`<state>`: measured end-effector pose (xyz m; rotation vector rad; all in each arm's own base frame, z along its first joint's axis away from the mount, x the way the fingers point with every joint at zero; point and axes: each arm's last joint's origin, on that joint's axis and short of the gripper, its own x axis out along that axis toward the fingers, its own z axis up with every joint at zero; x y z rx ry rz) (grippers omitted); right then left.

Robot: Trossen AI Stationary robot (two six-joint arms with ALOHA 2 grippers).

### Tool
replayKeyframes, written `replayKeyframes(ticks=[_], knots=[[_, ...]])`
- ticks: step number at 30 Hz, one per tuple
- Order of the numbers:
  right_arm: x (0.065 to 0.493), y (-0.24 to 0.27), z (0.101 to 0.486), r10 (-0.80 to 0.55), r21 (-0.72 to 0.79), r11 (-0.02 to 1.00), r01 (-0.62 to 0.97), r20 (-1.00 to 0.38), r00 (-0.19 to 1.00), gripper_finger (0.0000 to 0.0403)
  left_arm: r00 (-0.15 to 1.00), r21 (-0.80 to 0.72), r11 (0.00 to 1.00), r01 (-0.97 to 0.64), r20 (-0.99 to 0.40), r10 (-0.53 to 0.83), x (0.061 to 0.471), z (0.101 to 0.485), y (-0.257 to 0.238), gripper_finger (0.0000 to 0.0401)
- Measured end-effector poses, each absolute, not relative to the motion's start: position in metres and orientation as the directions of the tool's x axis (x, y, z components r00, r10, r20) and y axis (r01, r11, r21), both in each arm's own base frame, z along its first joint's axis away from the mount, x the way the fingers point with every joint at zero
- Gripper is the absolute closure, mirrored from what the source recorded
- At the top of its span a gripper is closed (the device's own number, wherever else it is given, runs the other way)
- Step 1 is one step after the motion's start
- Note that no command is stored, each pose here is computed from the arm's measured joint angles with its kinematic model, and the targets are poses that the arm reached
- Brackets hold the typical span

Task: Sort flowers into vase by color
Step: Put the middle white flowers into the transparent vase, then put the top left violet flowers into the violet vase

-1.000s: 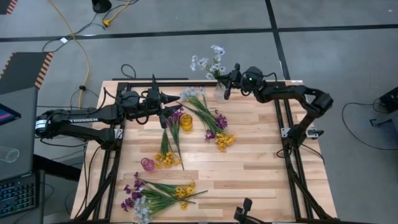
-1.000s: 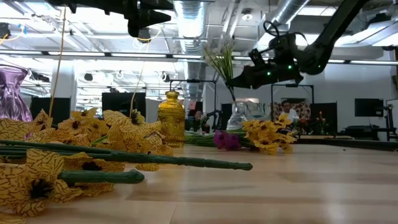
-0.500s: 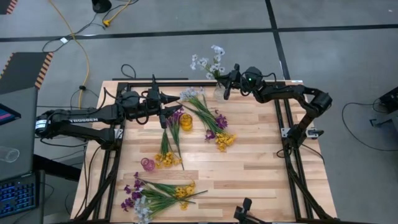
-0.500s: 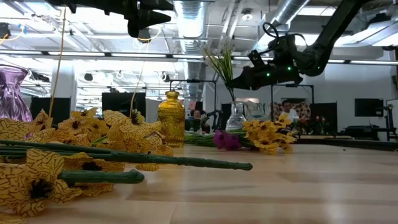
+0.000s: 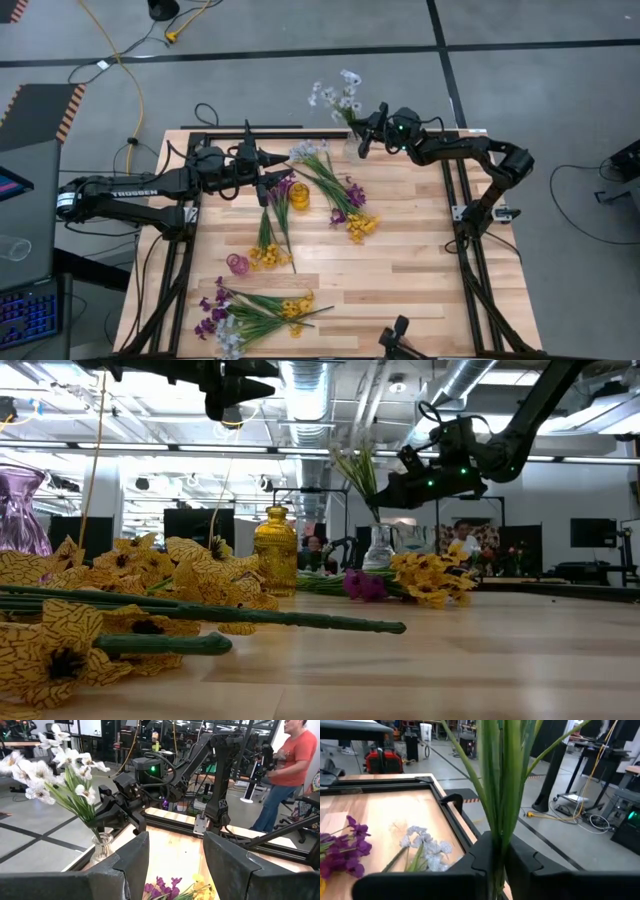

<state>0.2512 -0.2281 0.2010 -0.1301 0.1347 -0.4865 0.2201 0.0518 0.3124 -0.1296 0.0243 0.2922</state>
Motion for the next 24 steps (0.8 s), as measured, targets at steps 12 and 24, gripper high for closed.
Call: replayKeyframes(ticks=[12,24], knots=[[0.251,-0.228,0.198,-0.471,-0.148,0.879,0.453,-0.125,0.873,0.0224,0.957,-0.124,0.949,-0.289,-0.047,0.285,0.220,0.312,0.052,0.0227],[0.231,-0.209,0.217,-0.441,-0.094,0.895,0.436,-0.327,0.835,0.0211,0.957,-0.123,0.949,-0.289,-0.050,0.285,0.220,0.312,0.052,0.0227]])
